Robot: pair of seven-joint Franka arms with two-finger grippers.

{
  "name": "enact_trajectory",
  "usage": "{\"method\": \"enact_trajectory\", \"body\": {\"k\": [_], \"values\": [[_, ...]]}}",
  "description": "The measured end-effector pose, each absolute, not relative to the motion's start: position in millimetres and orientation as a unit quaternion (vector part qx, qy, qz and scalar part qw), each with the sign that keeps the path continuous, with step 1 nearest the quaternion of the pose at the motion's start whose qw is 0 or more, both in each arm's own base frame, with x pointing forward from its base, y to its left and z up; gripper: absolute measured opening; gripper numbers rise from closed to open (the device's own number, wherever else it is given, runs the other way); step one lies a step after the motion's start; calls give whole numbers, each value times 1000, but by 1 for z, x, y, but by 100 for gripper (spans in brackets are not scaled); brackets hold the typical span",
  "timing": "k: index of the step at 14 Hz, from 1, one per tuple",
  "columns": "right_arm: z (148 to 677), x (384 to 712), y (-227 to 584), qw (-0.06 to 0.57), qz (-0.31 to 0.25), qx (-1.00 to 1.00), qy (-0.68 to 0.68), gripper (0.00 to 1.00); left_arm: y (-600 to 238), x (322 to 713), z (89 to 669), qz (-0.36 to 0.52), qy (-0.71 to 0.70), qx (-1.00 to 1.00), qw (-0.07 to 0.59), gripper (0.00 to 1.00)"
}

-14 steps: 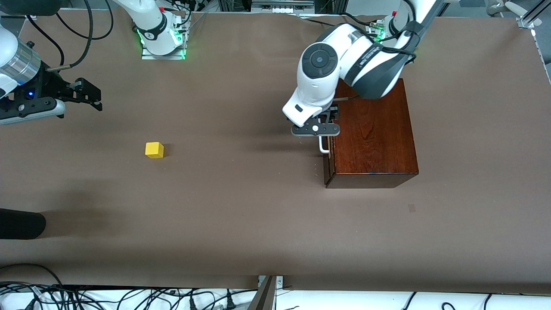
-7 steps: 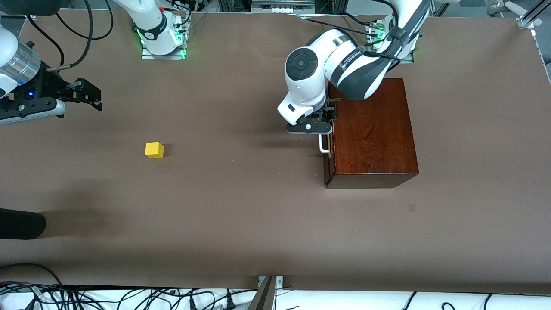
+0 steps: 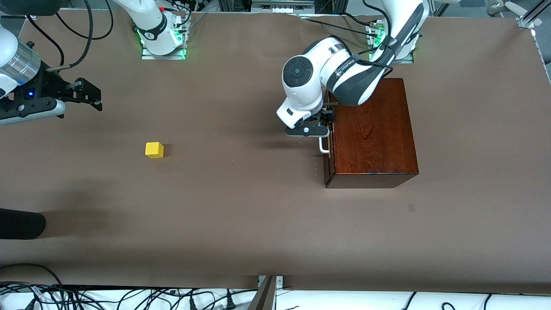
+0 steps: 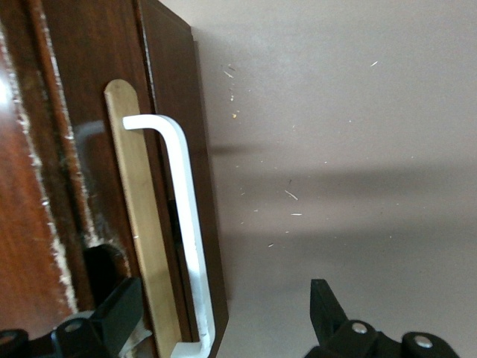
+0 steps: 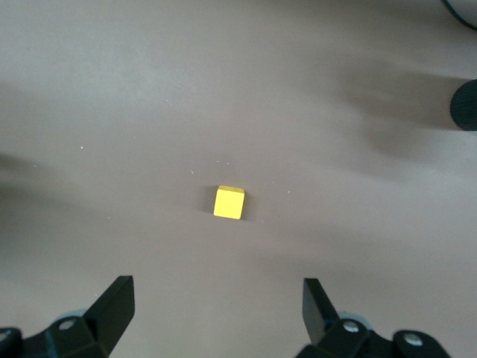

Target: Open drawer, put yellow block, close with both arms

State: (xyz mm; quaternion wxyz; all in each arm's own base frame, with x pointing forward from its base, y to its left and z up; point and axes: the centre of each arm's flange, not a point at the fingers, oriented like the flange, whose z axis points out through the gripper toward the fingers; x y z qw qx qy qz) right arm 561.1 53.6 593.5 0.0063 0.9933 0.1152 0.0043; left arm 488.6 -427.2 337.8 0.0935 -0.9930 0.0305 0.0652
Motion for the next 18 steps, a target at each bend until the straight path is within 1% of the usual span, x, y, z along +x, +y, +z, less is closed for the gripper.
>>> {"method": "enact_trajectory", "body": {"k": [5,11,16,18], "values": [[595,561,54,6,6,993,115,100,-423,480,309,54,50,-991,111,100],[594,562,52,6,6,993,114,100,-432,474,302,42,47,-991,115,100],[593,563,52,7,4,993,114,100,-436,471,277,41,43,-991,122,100],[592,563,52,7,4,994,113,100,-437,471,277,38,42,-991,121,100]]}}
